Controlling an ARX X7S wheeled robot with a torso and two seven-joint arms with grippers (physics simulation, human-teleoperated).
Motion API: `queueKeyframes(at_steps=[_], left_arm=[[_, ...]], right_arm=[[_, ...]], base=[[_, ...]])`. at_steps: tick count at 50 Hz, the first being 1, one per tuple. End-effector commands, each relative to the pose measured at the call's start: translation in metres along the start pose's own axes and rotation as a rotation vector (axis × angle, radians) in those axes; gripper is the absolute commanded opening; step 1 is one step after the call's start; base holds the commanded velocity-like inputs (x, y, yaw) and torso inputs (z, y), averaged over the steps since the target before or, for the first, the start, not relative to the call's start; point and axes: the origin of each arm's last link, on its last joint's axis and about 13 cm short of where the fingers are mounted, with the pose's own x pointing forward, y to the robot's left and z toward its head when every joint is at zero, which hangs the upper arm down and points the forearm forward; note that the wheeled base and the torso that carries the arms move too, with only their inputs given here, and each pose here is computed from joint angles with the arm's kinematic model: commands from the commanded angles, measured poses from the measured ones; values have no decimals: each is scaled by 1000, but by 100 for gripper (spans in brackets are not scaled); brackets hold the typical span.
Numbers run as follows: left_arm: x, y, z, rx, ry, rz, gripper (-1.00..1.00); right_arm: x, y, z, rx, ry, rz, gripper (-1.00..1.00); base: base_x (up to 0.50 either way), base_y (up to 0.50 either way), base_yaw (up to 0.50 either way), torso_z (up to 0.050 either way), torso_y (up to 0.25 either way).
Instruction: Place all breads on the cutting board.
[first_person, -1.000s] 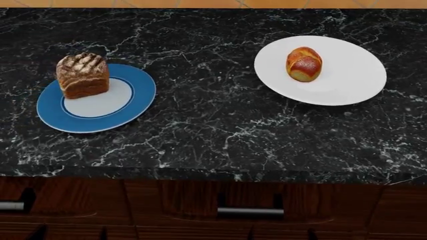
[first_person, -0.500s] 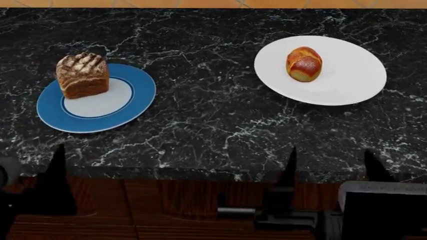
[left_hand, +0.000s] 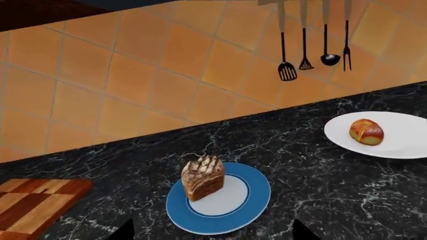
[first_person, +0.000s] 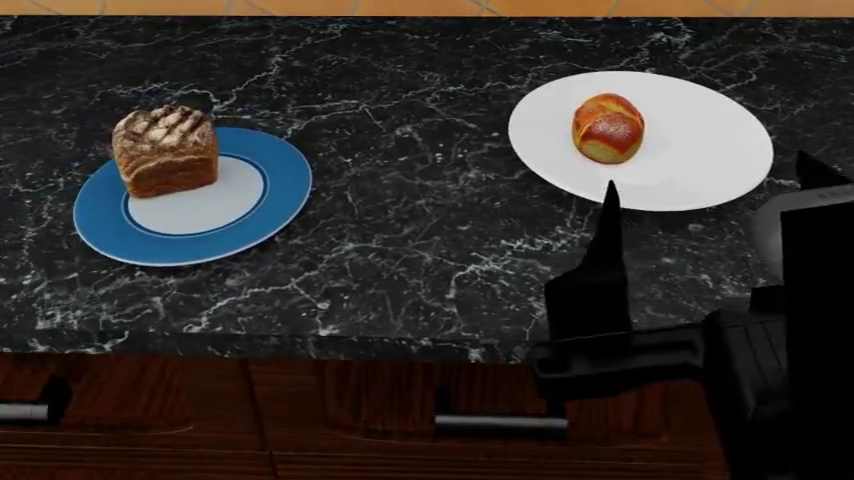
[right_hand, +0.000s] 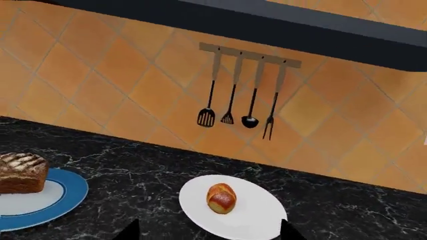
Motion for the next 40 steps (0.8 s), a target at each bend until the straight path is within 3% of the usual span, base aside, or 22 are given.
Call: queueKeyframes(at_steps=[1,18,20,40], left_arm=[[-8,5,13,9,20,20,100],[-9,7,19,14,10,9,100],[-8,6,19,10,9,4,100],[-9,7,36,13,-19,4,100]], right_arm=[[-17,-9,12,-100,18,-16,100],[-18,-8,24,-34,1,-7,100],[-17,-10,23,-3,14,-15,100],[-15,-8,27,-2,-14,2,100]], base=[[0,0,0,0,0],[0,0,0,0,0],[262,0,0,0,0],[317,-16,0,0,0]])
